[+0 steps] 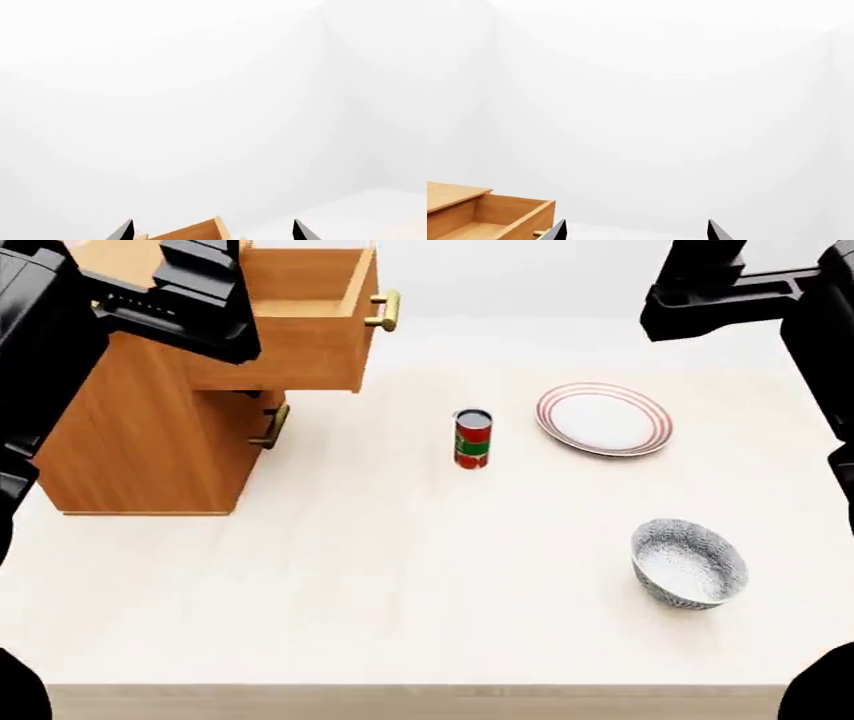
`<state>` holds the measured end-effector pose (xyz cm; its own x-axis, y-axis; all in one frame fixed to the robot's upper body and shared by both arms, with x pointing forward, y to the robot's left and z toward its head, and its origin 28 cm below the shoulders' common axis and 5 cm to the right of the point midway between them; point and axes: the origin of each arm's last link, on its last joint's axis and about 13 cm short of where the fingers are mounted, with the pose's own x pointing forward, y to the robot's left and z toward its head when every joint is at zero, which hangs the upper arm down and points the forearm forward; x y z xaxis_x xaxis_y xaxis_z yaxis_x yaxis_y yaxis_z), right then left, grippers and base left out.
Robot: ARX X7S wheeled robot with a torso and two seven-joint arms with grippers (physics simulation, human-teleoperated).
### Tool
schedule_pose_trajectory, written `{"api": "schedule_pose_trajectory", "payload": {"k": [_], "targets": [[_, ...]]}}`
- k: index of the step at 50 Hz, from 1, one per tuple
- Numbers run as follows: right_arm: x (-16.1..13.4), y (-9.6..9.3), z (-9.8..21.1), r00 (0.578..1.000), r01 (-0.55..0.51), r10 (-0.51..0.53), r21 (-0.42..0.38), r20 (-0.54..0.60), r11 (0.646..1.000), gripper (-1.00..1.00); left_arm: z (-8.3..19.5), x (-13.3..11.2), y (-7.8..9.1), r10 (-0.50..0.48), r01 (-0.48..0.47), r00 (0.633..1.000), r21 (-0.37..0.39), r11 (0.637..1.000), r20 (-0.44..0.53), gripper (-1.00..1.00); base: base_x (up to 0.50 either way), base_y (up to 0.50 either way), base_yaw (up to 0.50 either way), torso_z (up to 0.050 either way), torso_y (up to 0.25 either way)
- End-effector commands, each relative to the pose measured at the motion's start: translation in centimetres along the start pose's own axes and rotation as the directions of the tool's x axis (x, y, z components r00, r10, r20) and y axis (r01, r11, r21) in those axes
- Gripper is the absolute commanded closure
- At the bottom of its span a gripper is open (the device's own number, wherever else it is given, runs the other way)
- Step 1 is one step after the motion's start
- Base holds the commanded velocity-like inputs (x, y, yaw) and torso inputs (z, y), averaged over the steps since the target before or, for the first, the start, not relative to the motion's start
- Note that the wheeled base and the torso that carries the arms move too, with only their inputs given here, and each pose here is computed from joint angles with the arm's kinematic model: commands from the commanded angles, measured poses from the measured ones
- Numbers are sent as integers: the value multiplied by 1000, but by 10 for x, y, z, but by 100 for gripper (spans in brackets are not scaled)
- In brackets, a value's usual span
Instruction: Put the bowl in the top drawer of the cabinet.
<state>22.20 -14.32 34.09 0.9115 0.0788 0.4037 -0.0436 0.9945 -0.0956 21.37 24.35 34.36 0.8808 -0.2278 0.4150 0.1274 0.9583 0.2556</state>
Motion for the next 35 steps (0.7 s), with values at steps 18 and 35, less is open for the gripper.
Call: {"api": "schedule_pose_trajectory", "payload": {"k": [18,35], "targets": [[5,-9,21,999,-8,10,-27,53,1000,-100,18,7,3,-3,1,999,70,998,35,-100,369,357,0,0,0],[5,-11,27,998,1,2,-48,60,999,-100,27,5,5,-4,0,999,91,996,41,-100,462,170,0,0,1]]}}
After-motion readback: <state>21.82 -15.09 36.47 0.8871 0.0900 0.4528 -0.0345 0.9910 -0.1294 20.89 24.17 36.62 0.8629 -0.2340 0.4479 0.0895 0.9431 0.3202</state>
